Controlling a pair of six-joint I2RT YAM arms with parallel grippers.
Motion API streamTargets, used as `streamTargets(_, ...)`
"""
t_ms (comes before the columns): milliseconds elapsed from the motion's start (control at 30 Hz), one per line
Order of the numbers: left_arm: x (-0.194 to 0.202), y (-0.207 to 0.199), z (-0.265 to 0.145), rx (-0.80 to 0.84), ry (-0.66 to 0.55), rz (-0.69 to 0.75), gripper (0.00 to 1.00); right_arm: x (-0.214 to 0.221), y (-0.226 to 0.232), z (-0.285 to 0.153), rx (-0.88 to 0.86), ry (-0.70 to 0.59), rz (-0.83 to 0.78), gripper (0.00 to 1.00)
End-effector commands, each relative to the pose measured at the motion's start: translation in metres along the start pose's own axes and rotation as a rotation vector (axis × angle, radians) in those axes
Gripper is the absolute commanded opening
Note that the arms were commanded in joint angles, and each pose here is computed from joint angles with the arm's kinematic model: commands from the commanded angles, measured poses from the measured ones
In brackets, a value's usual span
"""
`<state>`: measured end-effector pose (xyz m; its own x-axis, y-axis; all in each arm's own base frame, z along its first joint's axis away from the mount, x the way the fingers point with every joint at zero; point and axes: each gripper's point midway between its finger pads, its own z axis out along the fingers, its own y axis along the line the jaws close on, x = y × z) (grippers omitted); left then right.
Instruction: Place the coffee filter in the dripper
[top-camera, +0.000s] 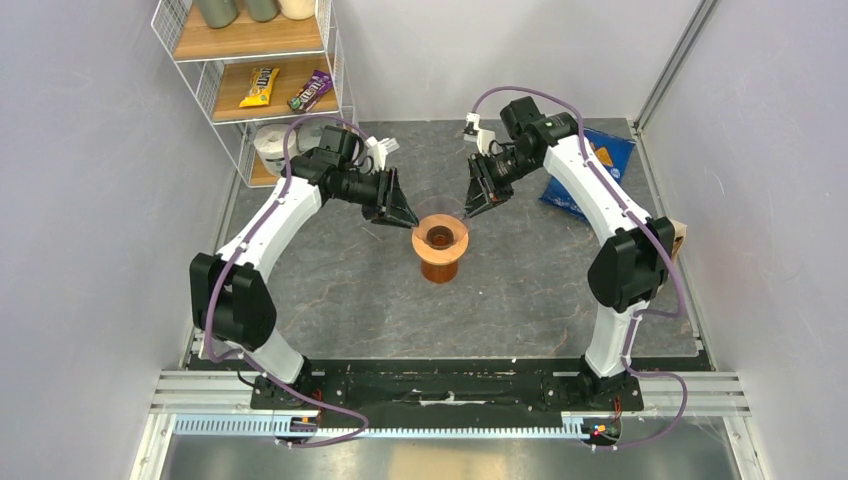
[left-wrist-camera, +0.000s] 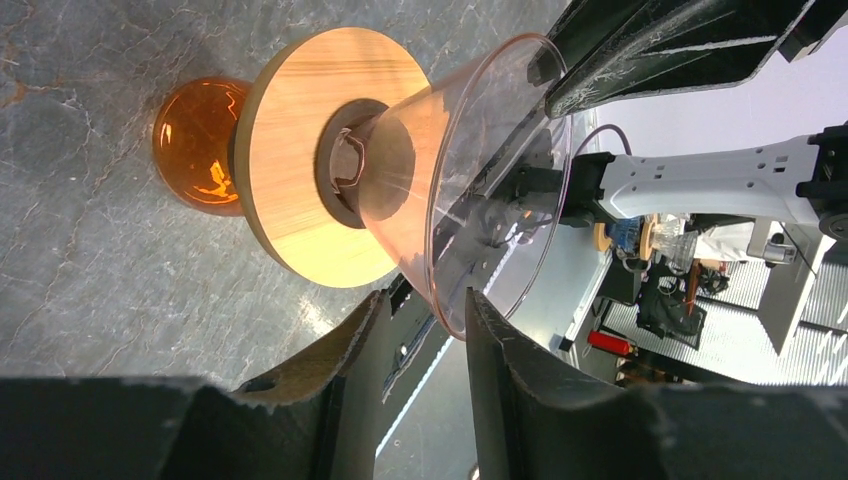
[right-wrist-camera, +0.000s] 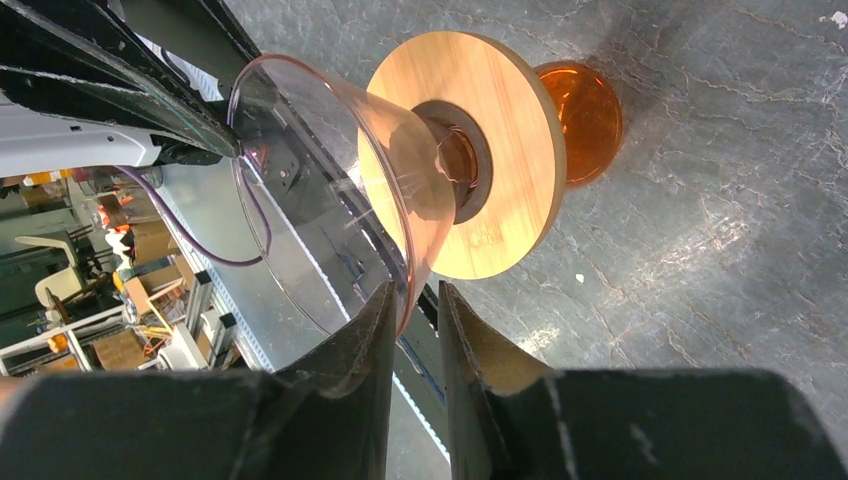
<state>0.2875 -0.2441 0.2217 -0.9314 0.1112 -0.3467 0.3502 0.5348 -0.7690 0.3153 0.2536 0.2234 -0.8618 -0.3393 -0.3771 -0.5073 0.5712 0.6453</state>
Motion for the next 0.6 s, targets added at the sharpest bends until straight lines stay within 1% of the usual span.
streamTargets(0,-0.015,-0.015,0.0,0.046,-0.029,0.009,0.4,-0.014,0.007,-0.005,-0.012,-0.04,-0.034,0.28)
streamTargets(200,-0.016,-0.014,0.001,0.044,-0.027,0.001,0.34,-0.016,0.004,-0.002,-0.013,-0.031,-0.026,0.23)
streamTargets(367,-0.015,-0.01,0.002,0.036,-0.024,-0.026,0.29,-0.018,0.001,0.001,-0.012,-0.026,-0.022,0.16)
streamTargets(467,-0.015,-0.009,0.003,0.036,-0.022,-0.036,0.28,-0.018,0.0,0.003,-0.01,-0.023,-0.02,0.08)
streamTargets(533,-0.015,-0.009,0.004,0.035,-0.02,-0.036,0.27,-0.018,-0.001,0.004,-0.009,-0.021,-0.019,0.01)
streamTargets(567,-0.015,-0.009,0.004,0.037,-0.019,-0.036,0.26,-0.018,-0.002,0.005,-0.008,-0.019,-0.017,0.0)
